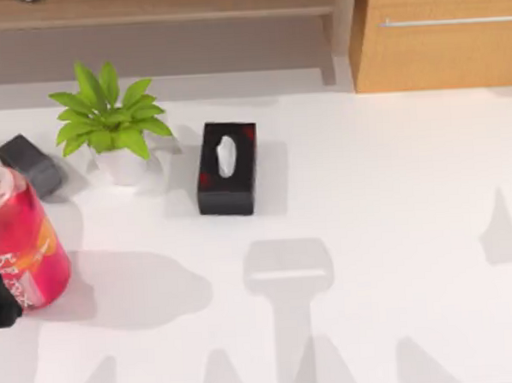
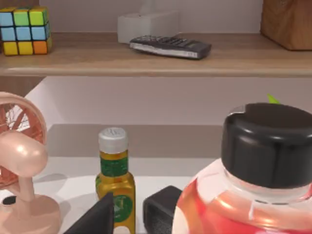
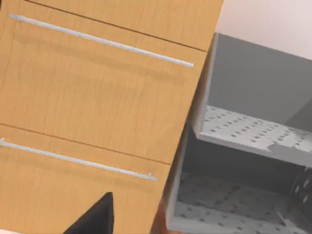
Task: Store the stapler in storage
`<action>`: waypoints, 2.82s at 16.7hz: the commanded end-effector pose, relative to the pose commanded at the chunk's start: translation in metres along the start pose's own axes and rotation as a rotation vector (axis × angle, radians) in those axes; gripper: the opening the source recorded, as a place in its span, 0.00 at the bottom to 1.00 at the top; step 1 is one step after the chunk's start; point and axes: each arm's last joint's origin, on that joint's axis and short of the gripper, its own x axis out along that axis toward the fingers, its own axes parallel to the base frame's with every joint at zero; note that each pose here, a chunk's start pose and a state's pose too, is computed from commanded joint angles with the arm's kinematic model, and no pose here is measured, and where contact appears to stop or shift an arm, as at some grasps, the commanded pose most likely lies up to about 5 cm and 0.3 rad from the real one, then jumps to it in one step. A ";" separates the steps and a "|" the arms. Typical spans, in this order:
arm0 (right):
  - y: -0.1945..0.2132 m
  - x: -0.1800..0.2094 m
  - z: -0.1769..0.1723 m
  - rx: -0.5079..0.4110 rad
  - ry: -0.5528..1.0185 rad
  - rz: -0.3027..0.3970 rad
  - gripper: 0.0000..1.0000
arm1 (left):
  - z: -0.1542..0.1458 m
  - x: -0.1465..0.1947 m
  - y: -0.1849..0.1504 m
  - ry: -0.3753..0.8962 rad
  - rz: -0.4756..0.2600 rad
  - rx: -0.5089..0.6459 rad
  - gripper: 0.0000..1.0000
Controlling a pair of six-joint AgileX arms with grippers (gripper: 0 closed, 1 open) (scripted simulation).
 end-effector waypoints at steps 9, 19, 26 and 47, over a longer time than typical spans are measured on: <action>0.015 0.133 0.030 -0.630 -0.009 0.024 1.00 | 0.000 0.000 0.000 0.000 0.000 0.000 1.00; 0.099 0.256 -0.096 -1.201 0.045 0.093 1.00 | 0.000 0.000 0.000 0.000 0.000 0.000 1.00; 0.117 0.266 -0.131 -1.294 0.054 0.096 1.00 | 0.000 0.000 0.000 0.000 0.000 0.000 1.00; 0.118 0.290 -0.133 -1.294 0.054 0.096 0.55 | 0.000 0.000 0.000 0.000 0.000 0.000 1.00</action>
